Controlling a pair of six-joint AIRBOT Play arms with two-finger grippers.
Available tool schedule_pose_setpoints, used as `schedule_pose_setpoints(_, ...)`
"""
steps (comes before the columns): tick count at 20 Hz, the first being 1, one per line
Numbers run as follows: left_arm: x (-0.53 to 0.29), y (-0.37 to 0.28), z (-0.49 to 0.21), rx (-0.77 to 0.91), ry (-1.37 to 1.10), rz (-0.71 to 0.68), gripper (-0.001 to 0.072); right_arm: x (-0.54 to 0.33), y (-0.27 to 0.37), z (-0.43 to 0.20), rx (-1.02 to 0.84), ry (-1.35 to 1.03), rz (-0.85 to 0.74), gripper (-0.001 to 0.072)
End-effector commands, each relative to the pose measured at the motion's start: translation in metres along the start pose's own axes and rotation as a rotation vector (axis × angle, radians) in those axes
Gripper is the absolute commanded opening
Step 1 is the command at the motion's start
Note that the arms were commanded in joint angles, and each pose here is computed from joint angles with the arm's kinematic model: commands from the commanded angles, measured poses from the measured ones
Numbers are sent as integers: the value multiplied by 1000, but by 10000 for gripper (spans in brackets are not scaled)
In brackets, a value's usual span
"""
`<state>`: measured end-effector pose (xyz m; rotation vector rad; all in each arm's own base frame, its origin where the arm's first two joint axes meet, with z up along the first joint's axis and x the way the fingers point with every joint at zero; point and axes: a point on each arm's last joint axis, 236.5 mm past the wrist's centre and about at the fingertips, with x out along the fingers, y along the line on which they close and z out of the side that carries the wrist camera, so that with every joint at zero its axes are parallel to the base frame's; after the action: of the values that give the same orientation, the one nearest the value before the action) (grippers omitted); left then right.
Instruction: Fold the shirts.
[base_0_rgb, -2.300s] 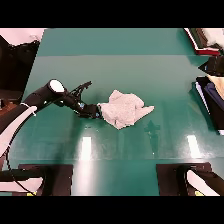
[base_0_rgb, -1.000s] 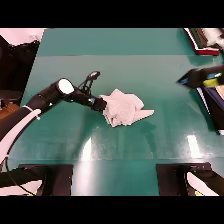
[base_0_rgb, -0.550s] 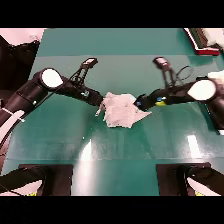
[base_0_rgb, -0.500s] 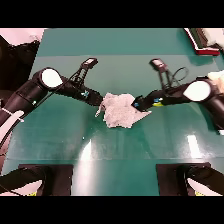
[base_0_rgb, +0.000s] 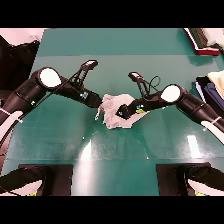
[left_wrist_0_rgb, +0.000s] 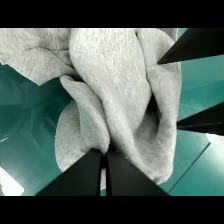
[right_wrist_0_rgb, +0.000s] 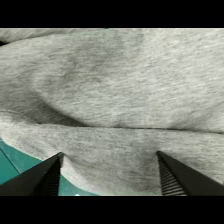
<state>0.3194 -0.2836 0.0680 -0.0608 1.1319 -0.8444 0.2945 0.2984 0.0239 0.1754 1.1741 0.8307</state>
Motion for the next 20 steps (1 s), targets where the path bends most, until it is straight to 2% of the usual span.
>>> schedule_pose_setpoints(1,-1,0,-1,-3,3,-1,23,17,-7,-3,27,23,6,437)
schedule_pose_setpoints(3,-1,-1,-2,-20,9,-3,23,18,-11,-2,26,17,-5,30)
schedule_pose_setpoints(6,-11,1,1,2,-11,25,23,-12,-13,17,21,-70,-17,16)
schedule_pose_setpoints(10,-82,-7,40,106,-171,157,23,-127,-27,63,34,-373,-84,16)
schedule_pose_setpoints(14,-199,-47,81,242,-456,258,23,-278,-34,85,34,-718,-232,15)
schedule_pose_setpoints(20,-332,-116,88,345,-772,267,23,-435,-10,63,-7,-1030,-513,15)
